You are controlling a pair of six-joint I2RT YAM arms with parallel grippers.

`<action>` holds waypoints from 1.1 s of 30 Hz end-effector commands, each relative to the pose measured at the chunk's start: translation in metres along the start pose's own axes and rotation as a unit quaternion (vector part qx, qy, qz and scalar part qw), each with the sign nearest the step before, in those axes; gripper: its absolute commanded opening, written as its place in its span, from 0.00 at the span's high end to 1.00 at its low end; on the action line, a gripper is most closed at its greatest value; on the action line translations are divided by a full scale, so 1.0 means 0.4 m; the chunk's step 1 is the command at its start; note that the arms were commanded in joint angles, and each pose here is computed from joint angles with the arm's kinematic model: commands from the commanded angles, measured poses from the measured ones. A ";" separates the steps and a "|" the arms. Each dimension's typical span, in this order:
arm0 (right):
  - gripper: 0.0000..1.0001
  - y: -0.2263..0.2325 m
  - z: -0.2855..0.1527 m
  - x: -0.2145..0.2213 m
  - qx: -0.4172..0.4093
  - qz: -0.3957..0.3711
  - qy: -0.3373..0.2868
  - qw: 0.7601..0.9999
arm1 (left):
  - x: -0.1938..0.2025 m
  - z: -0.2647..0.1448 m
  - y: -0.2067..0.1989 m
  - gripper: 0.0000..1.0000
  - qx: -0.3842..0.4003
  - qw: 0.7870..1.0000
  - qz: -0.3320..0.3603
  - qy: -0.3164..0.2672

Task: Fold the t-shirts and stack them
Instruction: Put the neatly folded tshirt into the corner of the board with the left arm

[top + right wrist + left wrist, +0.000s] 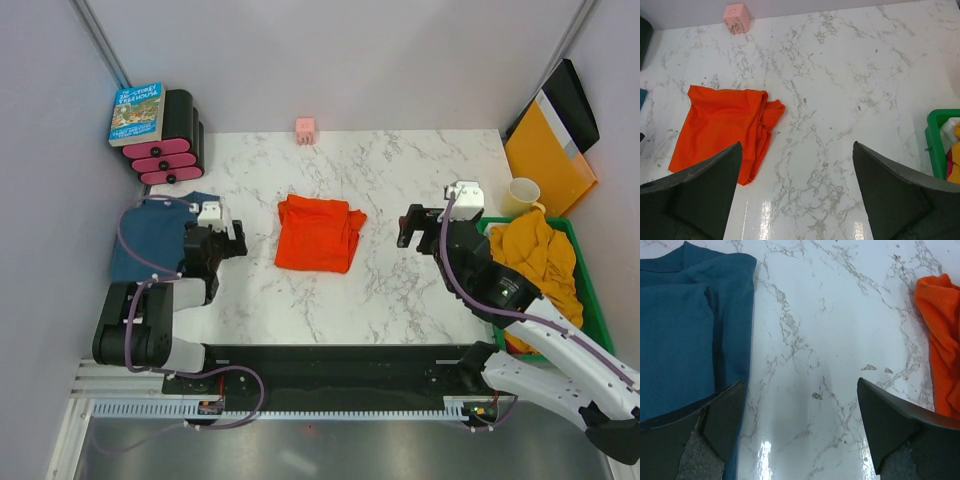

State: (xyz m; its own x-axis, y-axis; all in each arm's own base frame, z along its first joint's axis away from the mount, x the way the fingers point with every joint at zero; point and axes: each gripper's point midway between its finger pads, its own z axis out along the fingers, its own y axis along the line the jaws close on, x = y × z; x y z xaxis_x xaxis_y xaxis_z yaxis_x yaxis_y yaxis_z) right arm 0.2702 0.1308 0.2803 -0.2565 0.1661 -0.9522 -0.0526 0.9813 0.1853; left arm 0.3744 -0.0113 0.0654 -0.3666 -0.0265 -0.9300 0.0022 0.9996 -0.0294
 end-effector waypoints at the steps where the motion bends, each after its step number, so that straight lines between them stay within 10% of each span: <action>1: 0.02 -0.031 -0.019 0.032 0.013 0.002 0.009 1.000 | -0.102 -0.025 -0.016 0.00 -0.002 0.992 0.029 -0.121; 5: 0.02 -0.029 -0.016 0.066 0.010 0.009 0.026 1.000 | -0.119 -0.062 -0.005 0.00 -0.023 0.982 0.023 -0.188; 33: 0.02 0.059 0.114 -0.003 0.115 0.044 0.010 0.992 | -0.093 -0.053 -0.030 0.00 0.003 0.987 0.038 -0.159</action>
State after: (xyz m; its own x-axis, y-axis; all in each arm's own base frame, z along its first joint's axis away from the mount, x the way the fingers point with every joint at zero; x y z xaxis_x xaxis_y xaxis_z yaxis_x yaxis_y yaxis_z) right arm 0.3112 0.1589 0.2238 -0.3811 0.1620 -0.9102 0.1129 0.9853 0.1281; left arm 0.3601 -0.0252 0.0874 -0.1337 0.0149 -0.9909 0.0317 0.9994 0.0108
